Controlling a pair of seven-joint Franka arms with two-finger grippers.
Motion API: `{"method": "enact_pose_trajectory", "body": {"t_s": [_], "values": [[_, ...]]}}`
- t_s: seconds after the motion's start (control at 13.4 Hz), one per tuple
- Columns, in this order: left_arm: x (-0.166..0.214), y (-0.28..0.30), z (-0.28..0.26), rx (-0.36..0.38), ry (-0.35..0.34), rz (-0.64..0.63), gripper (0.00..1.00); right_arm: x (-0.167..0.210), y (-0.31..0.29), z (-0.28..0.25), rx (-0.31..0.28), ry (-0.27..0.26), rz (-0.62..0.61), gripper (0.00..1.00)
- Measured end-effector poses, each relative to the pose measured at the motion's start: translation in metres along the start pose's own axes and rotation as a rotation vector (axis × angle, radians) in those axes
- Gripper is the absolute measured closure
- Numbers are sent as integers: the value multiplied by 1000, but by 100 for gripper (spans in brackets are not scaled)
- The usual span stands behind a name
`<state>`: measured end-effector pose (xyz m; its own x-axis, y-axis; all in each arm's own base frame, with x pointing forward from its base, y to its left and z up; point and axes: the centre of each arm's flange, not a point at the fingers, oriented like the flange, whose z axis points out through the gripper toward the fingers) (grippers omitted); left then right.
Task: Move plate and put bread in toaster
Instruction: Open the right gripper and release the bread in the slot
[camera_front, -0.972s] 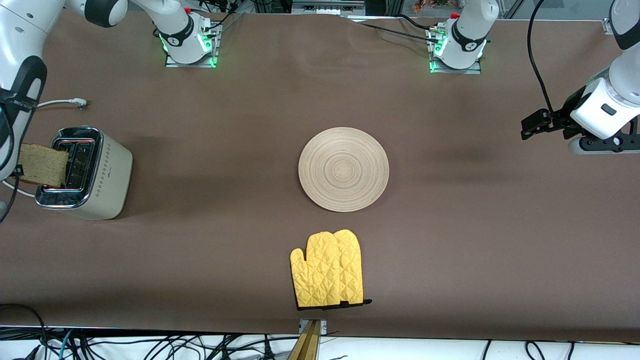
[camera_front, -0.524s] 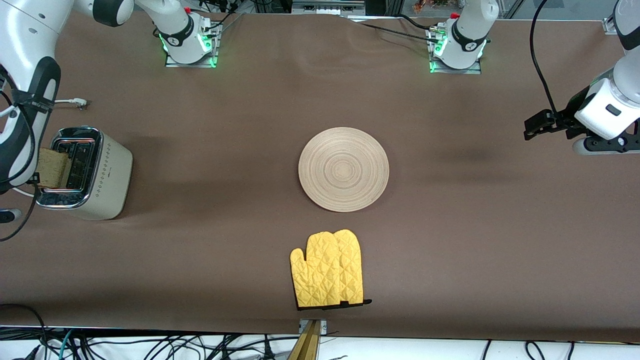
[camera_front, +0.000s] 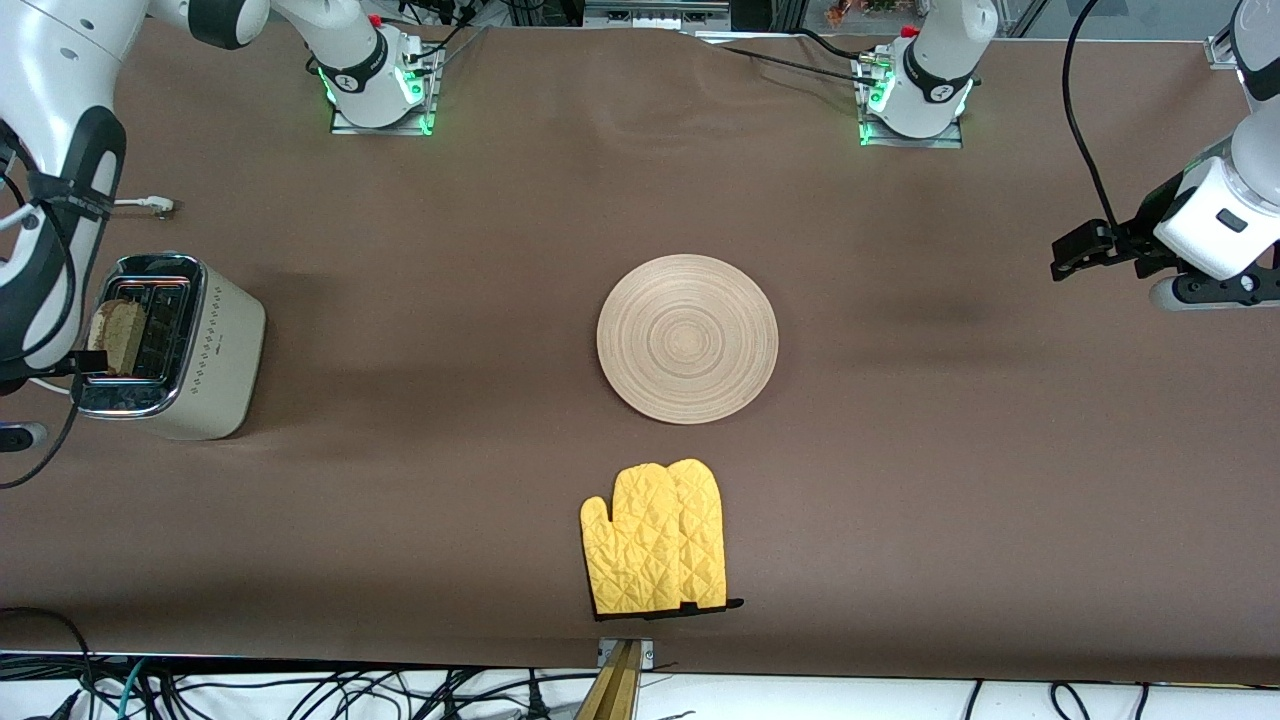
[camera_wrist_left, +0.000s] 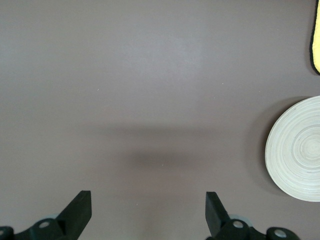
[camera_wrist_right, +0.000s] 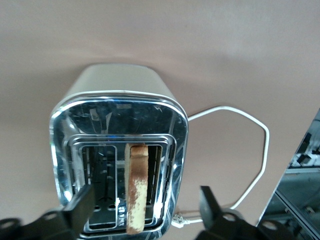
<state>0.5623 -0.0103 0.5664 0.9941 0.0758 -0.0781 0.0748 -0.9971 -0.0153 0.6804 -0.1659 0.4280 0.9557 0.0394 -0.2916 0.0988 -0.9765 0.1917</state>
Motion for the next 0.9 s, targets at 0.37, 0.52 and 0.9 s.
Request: {"method": "enact_pose_trajectory", "body": {"t_s": [0.37,0.52,0.9], "values": [[1,-7,-2,-1,4,-12,0,0,-38,-45,157,141,-45,0],[1,-7,-2,-1,5,-12,0,2,-61,-56,155,155,-80,0],[1,-4,-3,-1,6,-7,0,-3,-128,-100,173,218,-196,0]]}}
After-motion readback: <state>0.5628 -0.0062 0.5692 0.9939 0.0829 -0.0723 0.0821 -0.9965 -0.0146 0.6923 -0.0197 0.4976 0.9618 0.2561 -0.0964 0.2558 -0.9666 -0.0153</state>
